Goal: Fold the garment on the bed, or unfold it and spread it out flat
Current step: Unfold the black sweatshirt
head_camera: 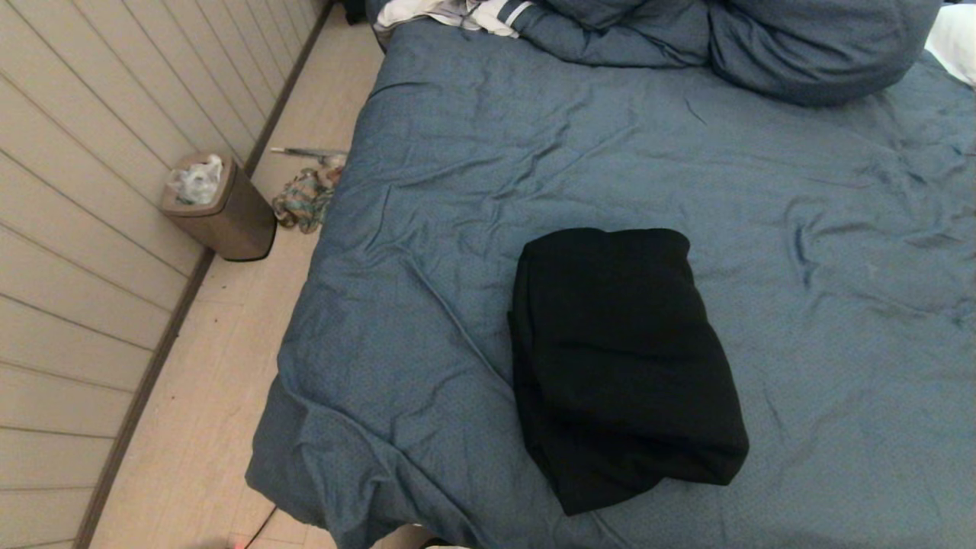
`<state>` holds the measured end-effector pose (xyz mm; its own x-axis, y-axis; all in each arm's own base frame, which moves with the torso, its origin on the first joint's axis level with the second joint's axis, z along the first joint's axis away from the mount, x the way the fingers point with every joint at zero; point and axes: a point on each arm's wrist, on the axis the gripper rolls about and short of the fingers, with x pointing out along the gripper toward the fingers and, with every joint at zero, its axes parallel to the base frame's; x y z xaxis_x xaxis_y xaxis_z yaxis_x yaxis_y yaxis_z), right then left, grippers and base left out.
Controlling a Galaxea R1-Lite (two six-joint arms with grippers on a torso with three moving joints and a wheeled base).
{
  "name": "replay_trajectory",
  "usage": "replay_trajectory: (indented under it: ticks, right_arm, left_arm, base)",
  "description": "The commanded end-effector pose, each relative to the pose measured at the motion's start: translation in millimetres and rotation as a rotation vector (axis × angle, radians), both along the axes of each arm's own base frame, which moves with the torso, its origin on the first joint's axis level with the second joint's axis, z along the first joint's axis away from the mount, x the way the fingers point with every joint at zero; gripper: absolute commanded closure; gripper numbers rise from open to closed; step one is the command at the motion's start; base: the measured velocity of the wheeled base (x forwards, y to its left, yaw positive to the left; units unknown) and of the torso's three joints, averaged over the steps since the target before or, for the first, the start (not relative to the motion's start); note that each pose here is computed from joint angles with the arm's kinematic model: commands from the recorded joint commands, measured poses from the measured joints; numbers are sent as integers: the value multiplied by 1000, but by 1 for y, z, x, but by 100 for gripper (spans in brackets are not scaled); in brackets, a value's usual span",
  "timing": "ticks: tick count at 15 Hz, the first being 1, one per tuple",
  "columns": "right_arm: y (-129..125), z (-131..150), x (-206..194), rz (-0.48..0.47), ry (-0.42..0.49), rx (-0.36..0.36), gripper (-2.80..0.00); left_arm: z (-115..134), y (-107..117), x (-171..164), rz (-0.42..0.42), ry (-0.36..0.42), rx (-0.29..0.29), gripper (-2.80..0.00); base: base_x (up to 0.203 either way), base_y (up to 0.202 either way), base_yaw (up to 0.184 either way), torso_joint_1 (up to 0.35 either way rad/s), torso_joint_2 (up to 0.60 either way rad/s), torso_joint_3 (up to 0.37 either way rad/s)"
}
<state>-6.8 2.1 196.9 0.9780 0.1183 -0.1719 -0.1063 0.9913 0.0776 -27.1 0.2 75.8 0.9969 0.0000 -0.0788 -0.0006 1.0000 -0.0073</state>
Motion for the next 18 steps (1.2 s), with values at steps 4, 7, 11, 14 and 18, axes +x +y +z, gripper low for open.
replay_trajectory:
  ticks: [4, 7, 11, 14, 18]
  right_arm:
    - [18, 73, 151, 104, 297, 15, 0]
    - [85, 68, 213, 221, 414, -105, 0]
    - [184, 36, 225, 380, 484, -297, 0]
    - [212, 20, 223, 416, 491, -406, -280]
    - [228, 4, 233, 431, 492, -460, -280]
  left_arm:
    - [0, 0, 0, 0, 1, 0, 0]
    - [0, 0, 0, 0, 1, 0, 0]
    - [0, 0, 0, 0, 1, 0, 0]
    - [0, 0, 0, 0, 1, 0, 0]
    - [0, 0, 0, 0, 1, 0, 0]
  base:
    - [0, 0, 0, 0, 0, 0]
    - [0, 0, 0, 0, 0, 0]
    - [0, 0, 0, 0, 0, 0]
    - [0, 0, 0, 0, 0, 0]
    - [0, 0, 0, 0, 0, 0]
